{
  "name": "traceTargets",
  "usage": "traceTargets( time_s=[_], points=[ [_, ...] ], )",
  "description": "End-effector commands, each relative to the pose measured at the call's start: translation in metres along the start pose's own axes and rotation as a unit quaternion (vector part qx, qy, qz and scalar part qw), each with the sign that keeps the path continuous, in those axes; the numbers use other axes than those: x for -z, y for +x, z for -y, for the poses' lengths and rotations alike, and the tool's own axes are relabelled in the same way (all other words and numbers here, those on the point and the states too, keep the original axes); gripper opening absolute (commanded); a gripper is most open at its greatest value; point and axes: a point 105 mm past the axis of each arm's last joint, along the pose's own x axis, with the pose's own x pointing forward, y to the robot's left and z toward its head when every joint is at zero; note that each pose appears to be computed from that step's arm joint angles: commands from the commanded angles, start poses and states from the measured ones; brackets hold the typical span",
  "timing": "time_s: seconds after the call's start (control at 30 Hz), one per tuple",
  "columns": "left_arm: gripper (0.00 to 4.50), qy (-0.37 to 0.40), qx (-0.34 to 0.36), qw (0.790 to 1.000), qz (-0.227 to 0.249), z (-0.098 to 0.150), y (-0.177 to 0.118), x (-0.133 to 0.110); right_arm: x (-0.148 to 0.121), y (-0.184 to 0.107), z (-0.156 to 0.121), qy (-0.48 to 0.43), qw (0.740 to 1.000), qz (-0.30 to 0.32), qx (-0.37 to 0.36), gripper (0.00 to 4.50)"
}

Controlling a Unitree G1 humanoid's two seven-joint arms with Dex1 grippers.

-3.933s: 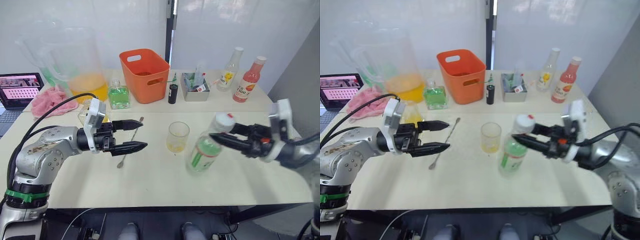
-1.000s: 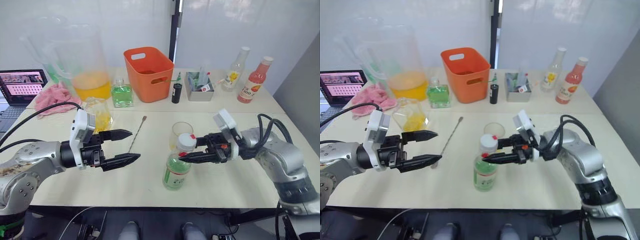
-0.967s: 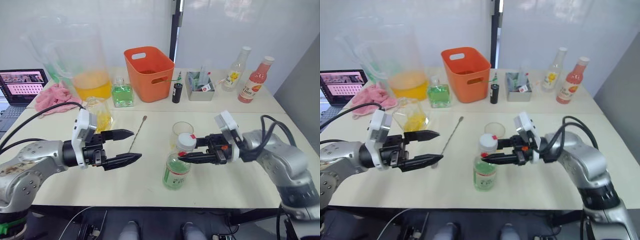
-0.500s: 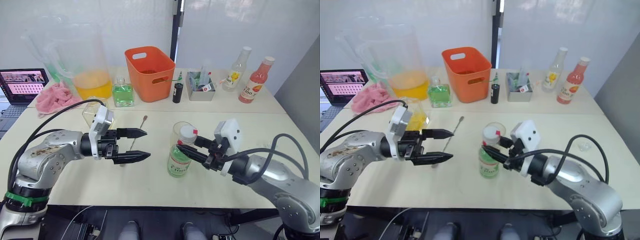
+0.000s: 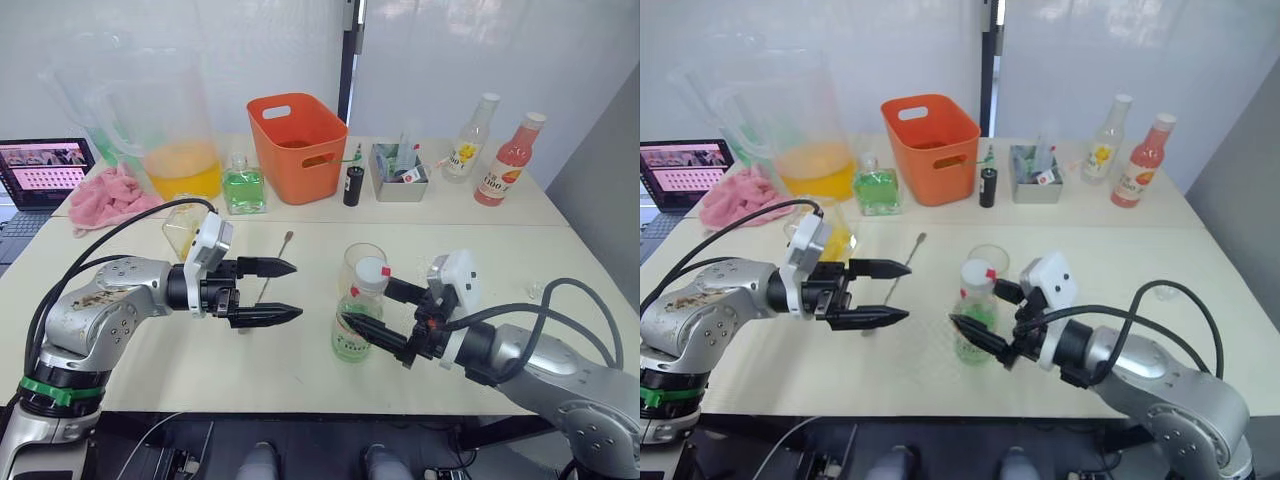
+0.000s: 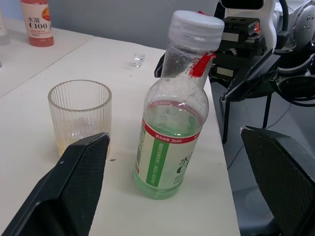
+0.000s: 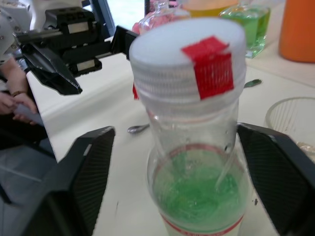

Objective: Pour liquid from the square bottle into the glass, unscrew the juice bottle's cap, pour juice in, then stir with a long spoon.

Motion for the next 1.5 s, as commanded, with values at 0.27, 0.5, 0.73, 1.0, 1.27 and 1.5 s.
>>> traceTargets(
  time_s=[0.27,0.5,0.73,1.0,1.27,1.5],
  points=[
    [4.50,0.032,-0.048,0.998,0.014,0.011,-0.010,-0.013,-0.015,-0.010,0.025,-0.135,0.980,-0.007,-0.148,4.32],
    [4.50,0.036,-0.081,0.996,0.016,0.019,-0.017,-0.014,-0.031,0.001,0.045,-0.183,0.950,-0.002,-0.252,4.32],
    [4.50,0.038,-0.098,0.994,0.016,0.022,-0.020,-0.015,-0.041,0.015,0.038,-0.179,0.925,0.001,-0.335,4.32],
    [4.50,0.040,-0.101,0.994,0.013,0.024,-0.020,-0.015,-0.037,0.021,0.039,-0.173,0.920,0.001,-0.351,4.32],
    [4.50,0.041,-0.096,0.995,0.013,0.024,-0.018,-0.015,-0.029,0.025,0.037,-0.186,0.921,0.002,-0.344,1.86],
    [4.50,0.038,-0.081,0.996,0.016,0.022,-0.013,-0.013,-0.034,0.016,0.042,-0.185,0.935,0.017,-0.303,1.25]
  ],
)
